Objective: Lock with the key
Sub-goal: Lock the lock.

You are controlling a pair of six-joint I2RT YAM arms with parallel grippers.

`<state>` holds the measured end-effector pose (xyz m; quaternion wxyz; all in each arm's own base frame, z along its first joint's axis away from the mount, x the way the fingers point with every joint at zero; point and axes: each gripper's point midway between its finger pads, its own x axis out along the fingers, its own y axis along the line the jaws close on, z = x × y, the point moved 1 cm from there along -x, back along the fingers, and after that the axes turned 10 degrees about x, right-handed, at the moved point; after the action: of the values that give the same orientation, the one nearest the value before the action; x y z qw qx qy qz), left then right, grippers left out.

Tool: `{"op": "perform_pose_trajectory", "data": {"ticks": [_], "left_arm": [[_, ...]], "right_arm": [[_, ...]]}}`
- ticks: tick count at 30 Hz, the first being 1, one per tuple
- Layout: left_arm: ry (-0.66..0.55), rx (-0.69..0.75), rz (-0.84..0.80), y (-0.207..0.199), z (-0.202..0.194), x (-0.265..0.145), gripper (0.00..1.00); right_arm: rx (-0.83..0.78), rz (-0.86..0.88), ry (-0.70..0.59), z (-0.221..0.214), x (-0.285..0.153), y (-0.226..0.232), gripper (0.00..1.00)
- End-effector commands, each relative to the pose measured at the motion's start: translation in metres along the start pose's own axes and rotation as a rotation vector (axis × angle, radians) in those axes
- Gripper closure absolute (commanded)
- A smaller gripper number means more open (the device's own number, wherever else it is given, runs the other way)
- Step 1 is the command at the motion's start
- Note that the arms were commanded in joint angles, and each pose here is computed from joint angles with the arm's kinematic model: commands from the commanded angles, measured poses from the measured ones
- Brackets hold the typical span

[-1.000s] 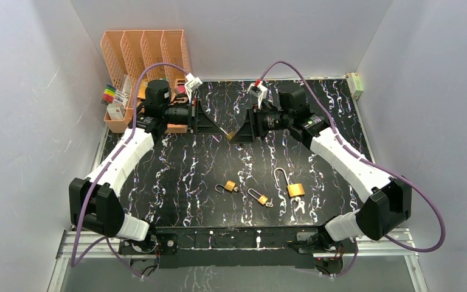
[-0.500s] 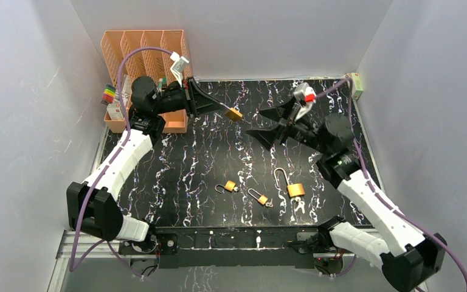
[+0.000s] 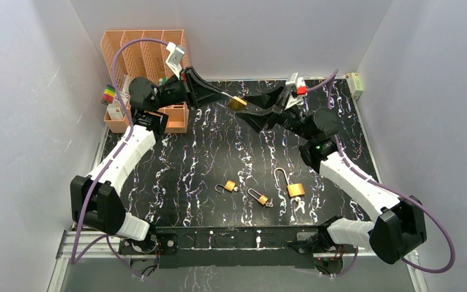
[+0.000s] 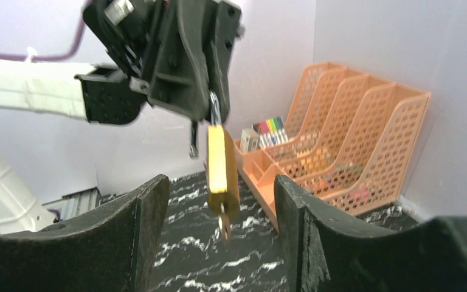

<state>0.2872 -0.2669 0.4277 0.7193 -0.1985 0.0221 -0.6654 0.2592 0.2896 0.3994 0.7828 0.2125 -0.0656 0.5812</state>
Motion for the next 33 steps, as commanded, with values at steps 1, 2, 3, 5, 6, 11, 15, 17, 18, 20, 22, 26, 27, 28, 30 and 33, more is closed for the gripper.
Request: {"op": "perform_pose_trajectory", "data": {"ticks": [1, 2, 3, 5, 6, 11, 15, 17, 18, 20, 22, 26, 27, 28, 30, 33], "left_arm": [[-0.095, 0.137, -0.050, -0.025, 0.038, 0.008, 1.00], [-0.097, 0.138, -0.050, -0.024, 0.038, 0.008, 1.00], [-0.098, 0.138, -0.050, -0.024, 0.038, 0.009, 1.00], [-0.107, 0.141, -0.045, -0.022, 0.038, 0.009, 1.00], [-0.112, 0.141, -0.043, -0.021, 0.039, 0.009, 1.00], [-0.127, 0.157, -0.041, -0.021, 0.043, 0.010, 1.00], [-0.124, 0.169, -0.055, -0.023, 0.046, 0.012, 1.00], [-0.124, 0.173, -0.059, -0.024, 0.047, 0.012, 1.00], [-0.122, 0.175, -0.062, -0.025, 0.047, 0.012, 1.00], [-0.122, 0.179, -0.068, -0.027, 0.048, 0.012, 1.00], [-0.123, 0.184, -0.072, -0.030, 0.049, 0.011, 1.00], [-0.123, 0.197, -0.083, -0.036, 0.052, 0.011, 1.00], [-0.124, 0.200, -0.087, -0.037, 0.054, 0.011, 1.00], [-0.125, 0.204, -0.092, -0.039, 0.055, 0.010, 1.00], [-0.131, 0.214, -0.105, -0.044, 0.058, 0.010, 1.00], [-0.137, 0.225, -0.118, -0.050, 0.062, 0.010, 1.00]], "right_arm": [[-0.117, 0.104, -0.161, 0.063, 0.016, 0.032, 0.33], [-0.115, 0.109, -0.159, 0.063, 0.019, 0.034, 0.35], [-0.110, 0.114, -0.153, 0.062, 0.021, 0.035, 0.38], [-0.101, 0.123, -0.137, 0.059, 0.026, 0.036, 0.41], [-0.095, 0.127, -0.128, 0.056, 0.028, 0.036, 0.42], [-0.084, 0.124, -0.116, 0.048, 0.031, 0.038, 0.42], [-0.095, 0.099, -0.125, 0.047, 0.029, 0.035, 0.36], [-0.101, 0.085, -0.130, 0.048, 0.028, 0.033, 0.32], [-0.103, 0.079, -0.132, 0.048, 0.028, 0.032, 0.27], [-0.110, 0.060, -0.138, 0.048, 0.027, 0.029, 0.21], [-0.112, 0.042, -0.142, 0.048, 0.026, 0.026, 0.19], [-0.108, 0.038, -0.139, 0.048, 0.026, 0.026, 0.14], [-0.106, 0.037, -0.137, 0.047, 0.026, 0.026, 0.13], [-0.106, 0.035, -0.135, 0.047, 0.025, 0.025, 0.13], [-0.103, 0.029, -0.132, 0.045, 0.025, 0.024, 0.13], [-0.100, 0.041, -0.126, 0.045, 0.026, 0.026, 0.19]]}}
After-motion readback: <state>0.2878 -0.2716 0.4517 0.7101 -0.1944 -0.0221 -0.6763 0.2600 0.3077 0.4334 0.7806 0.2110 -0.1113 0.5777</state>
